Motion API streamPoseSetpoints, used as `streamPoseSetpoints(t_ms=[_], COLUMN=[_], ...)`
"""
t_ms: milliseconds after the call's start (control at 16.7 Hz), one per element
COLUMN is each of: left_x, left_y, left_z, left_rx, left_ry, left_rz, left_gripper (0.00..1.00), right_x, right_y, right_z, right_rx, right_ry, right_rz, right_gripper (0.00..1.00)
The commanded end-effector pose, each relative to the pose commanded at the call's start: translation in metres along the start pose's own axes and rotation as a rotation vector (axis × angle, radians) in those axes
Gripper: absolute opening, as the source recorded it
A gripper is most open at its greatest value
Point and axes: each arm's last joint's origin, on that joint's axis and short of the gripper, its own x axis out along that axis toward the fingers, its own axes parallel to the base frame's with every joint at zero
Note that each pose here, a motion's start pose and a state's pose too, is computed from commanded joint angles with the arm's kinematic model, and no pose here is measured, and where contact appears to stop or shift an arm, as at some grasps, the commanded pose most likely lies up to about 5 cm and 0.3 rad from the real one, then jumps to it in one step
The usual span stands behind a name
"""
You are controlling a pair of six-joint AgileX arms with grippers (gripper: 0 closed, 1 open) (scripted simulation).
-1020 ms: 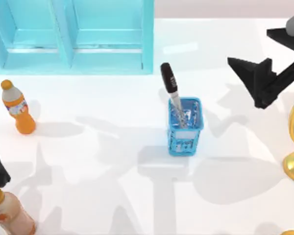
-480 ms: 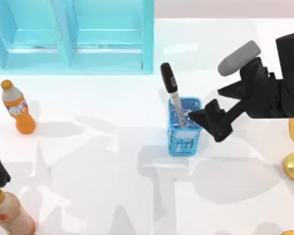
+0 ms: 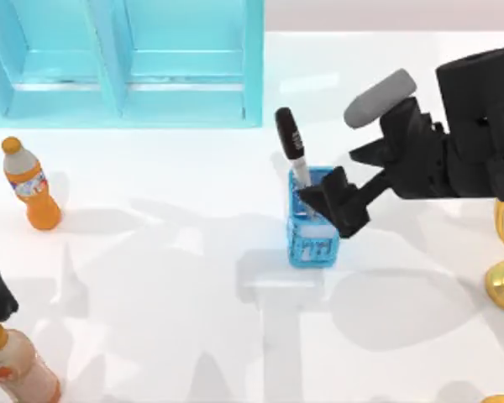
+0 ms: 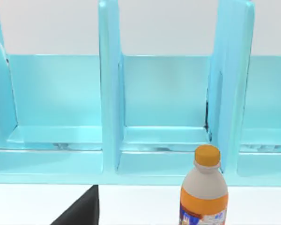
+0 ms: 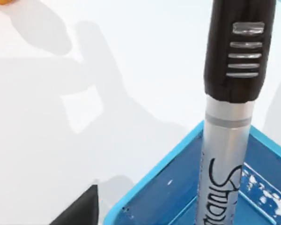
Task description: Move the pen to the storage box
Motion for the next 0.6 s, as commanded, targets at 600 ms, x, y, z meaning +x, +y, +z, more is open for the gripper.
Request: streamPoseSetpoints(t_ms=[600], left_x=[0.000], left_y=[0.000], left_z=[0.000], left_rx=[0.000], left_ry=[0.000], left_rz=[0.000], left_gripper=[1.00], right_x=[0.074], right_y=[-0.004], right_z=[-0.007], right_rx=[-0.001], right_ry=[0.003], right_rz=[0.002], right_gripper=[1.00])
